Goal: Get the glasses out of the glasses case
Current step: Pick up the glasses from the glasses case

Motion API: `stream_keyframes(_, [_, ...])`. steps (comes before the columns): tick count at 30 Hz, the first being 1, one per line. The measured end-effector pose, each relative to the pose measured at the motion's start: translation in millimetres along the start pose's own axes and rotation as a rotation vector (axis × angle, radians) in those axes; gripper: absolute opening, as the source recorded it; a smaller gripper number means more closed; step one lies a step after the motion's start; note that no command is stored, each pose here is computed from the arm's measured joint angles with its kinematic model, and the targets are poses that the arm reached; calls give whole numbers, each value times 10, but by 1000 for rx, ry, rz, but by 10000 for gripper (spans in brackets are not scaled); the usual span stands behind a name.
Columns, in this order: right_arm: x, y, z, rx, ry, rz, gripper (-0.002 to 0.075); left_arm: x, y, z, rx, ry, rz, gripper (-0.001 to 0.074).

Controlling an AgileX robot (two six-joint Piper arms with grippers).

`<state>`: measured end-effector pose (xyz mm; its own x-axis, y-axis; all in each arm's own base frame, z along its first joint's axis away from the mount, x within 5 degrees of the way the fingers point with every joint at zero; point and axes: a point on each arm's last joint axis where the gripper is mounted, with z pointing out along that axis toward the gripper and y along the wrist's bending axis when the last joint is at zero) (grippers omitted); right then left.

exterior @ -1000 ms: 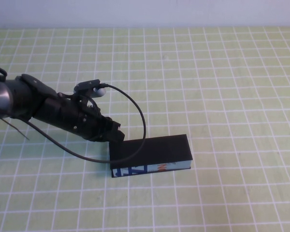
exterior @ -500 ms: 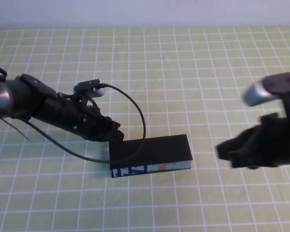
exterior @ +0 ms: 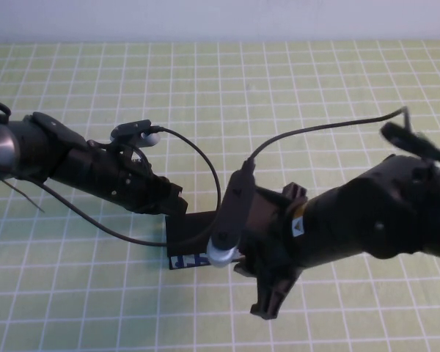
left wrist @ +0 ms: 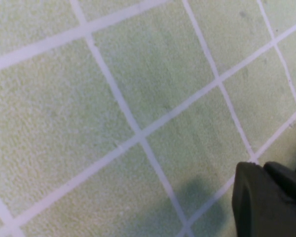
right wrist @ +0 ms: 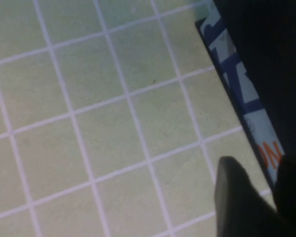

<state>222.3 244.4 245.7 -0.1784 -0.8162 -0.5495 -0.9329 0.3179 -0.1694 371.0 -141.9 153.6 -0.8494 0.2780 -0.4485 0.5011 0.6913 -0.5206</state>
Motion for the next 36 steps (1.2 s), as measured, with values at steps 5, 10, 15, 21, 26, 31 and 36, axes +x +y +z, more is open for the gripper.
stream_keyframes(5, [-10,-63,215,50,-17,-78,297,2,-3,0,3,2,0,-4])
stream_keyframes(10, [-20,-112,336,97,-39,-125,309,6,-9,0,10,7,0,-4])
stream_keyframes(15, [-12,-130,434,111,-41,-141,309,6,-9,0,10,7,0,-4])
stream_keyframes(21, [35,-125,556,98,-13,-157,309,7,-11,0,12,8,0,-4])
stream_keyframes(26, [24,-139,574,114,-26,-178,309,11,-16,0,18,12,0,-4])
stream_keyframes(31, [14,-152,572,130,-35,-201,308,13,-19,0,21,14,0,-4])
stream_keyframes(36, [29,-158,601,135,-22,-233,308,14,-21,0,23,16,2,-4])
